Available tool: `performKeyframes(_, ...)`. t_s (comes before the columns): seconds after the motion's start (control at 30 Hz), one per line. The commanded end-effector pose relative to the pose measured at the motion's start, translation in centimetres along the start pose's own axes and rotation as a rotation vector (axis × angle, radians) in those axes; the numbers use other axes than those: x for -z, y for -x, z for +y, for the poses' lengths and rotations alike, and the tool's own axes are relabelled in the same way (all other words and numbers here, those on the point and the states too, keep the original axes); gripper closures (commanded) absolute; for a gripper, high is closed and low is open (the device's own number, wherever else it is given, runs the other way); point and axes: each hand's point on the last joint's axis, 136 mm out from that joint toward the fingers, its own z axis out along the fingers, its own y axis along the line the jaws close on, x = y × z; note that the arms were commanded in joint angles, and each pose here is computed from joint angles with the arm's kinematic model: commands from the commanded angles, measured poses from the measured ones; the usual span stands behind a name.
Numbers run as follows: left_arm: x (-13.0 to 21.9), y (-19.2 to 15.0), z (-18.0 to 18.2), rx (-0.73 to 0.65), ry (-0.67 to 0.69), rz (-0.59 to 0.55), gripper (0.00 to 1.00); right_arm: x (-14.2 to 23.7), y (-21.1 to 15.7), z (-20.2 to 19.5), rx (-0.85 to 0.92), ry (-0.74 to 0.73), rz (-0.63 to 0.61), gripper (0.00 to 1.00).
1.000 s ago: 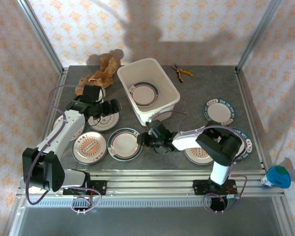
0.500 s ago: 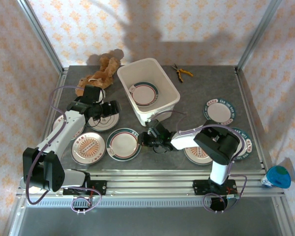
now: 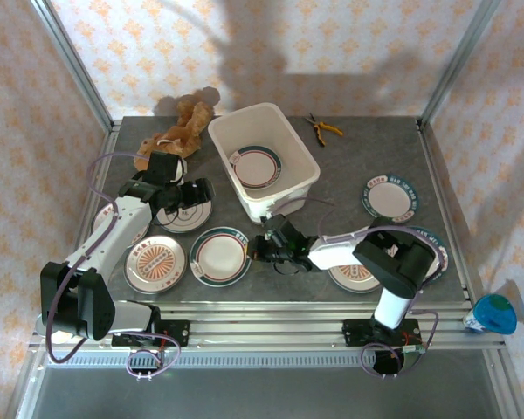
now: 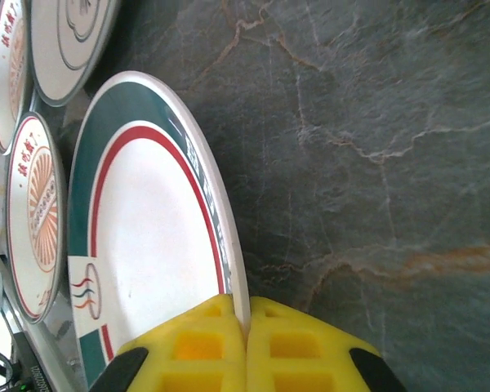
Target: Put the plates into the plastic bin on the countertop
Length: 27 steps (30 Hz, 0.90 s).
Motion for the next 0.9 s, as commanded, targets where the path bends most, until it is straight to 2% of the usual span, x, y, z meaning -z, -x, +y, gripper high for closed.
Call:
performKeyframes(0.0,0.1,0.0,0.0,0.015,0.003,-0.011,0.11,1.3,-0.1,-1.7,0.000,-0.072,-0.042,1.00)
performKeyframes(0.43,0.3,0.2,-1.1,0.011,-0.005,-0.032,0.11,7.1,1.0,-2.7,-0.010,-0.140,-0.174,1.00)
performKeyframes(0.5,0.3,0.2,-1.3,0.004,0.001,-0.036,0.11,8.5,1.6,-3.2,-0.028,-0.186,-0.202,1.00)
performKeyframes(0.7,0.3,0.7,-2.3,0.000,-0.019,-0.057,0.11,13.5,3.7,-4.7,-0.138,-0.197,-0.330,1.00)
performKeyframes(0.87,-0.2,0.9,-3.3,-0.010,-0.031,-0.057,0.11,17.7,3.9,-7.0,-0.174,-0.276,-0.400,1.00)
